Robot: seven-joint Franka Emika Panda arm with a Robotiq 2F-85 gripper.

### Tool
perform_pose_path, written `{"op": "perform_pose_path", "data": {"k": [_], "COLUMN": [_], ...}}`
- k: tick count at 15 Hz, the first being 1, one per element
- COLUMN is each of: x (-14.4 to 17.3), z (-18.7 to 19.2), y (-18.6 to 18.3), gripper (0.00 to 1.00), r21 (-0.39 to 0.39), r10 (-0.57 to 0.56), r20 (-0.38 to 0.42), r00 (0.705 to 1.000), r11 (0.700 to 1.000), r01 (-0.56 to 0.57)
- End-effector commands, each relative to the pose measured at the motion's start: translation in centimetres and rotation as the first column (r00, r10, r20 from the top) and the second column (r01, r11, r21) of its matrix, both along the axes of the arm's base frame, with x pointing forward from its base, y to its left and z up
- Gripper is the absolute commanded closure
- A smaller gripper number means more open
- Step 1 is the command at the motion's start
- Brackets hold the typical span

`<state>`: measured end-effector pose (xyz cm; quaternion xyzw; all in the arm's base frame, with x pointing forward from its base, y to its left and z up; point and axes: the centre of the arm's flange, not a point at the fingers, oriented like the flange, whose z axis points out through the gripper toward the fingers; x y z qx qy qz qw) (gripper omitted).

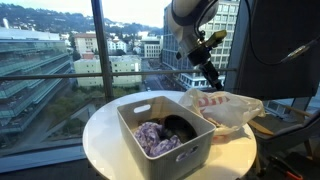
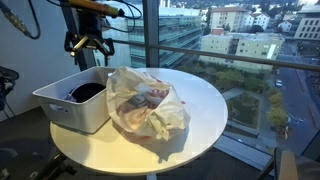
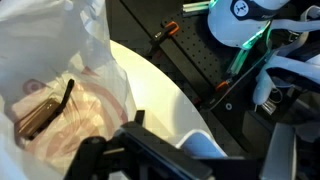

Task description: Pick up the brown toy from the plastic and put it in the white basket, pick up the orange toy from the plastic and put in the white basket, pick up the black bowl with the checked shirt from the plastic and put it in the white basket, pick up the silver object from the plastic and put it in the white basket

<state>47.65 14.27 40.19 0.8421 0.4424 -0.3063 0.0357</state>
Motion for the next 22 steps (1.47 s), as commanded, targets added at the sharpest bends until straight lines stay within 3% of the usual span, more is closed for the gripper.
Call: {"op": "perform_pose_path", "data": {"k": [1,4,5,6,11,14,19,22], "x": [0.9,0.5,0.1,0.9,0.6,-1.4,-9.8,-12.1], "z": [-2.6,-6.9,-7.7,-6.2,-8.1,-7.5,-8.9,-10.1], "y": [-7.4,-11.6,-12.6,-12.0,-13.0,-11.3,-8.4,-7.2], "gripper": [0.00,0.00,0.00,0.00,0.00,0.00,0.00,0.00], "r21": [0.071,0.066,0.067,0.058,0.050,0.078,0.126,0.171], "r10": [-0.169,-0.345,-0.361,-0.309,-0.348,-0.398,-0.560,-0.615], "r20": [-0.086,-0.090,-0.063,-0.091,-0.086,0.017,0.175,0.268], "r00": [0.982,0.934,0.930,0.947,0.934,0.917,0.810,0.741], "r11": [0.982,0.934,0.929,0.947,0.934,0.915,0.828,0.788], "r01": [0.175,0.351,0.365,0.315,0.353,0.395,0.546,0.592]}}
